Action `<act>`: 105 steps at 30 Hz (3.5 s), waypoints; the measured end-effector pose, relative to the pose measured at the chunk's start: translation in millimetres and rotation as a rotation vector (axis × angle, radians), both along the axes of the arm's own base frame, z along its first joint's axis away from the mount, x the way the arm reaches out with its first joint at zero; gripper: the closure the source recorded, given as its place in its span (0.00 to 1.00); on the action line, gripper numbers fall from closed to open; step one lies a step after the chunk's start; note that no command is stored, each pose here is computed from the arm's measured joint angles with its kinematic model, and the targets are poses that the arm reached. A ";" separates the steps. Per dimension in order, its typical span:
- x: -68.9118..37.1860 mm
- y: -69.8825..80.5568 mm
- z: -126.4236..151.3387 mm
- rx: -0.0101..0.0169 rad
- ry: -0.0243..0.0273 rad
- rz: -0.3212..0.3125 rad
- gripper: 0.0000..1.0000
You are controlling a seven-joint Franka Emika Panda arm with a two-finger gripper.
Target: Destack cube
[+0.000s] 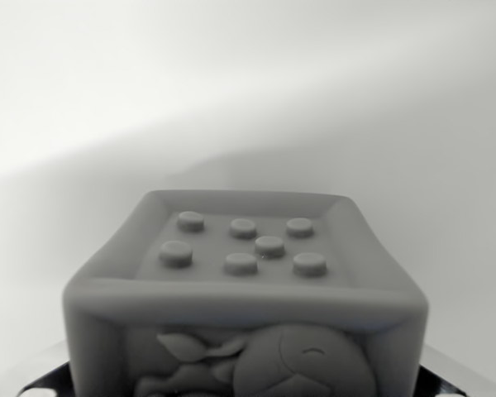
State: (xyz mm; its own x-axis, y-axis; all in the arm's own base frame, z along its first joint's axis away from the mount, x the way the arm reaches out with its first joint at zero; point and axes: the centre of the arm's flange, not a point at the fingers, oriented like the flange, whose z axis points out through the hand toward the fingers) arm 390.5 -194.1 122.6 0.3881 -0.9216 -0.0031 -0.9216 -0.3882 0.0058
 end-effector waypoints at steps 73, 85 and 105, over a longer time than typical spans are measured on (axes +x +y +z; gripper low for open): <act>1.4 -0.5 50.5 -0.0002 -0.0070 0.000 0.00; 1.5 -0.7 97.4 -0.0007 -0.0091 0.000 0.00; 0.6 0.2 182.4 0.0012 -0.0112 0.000 0.00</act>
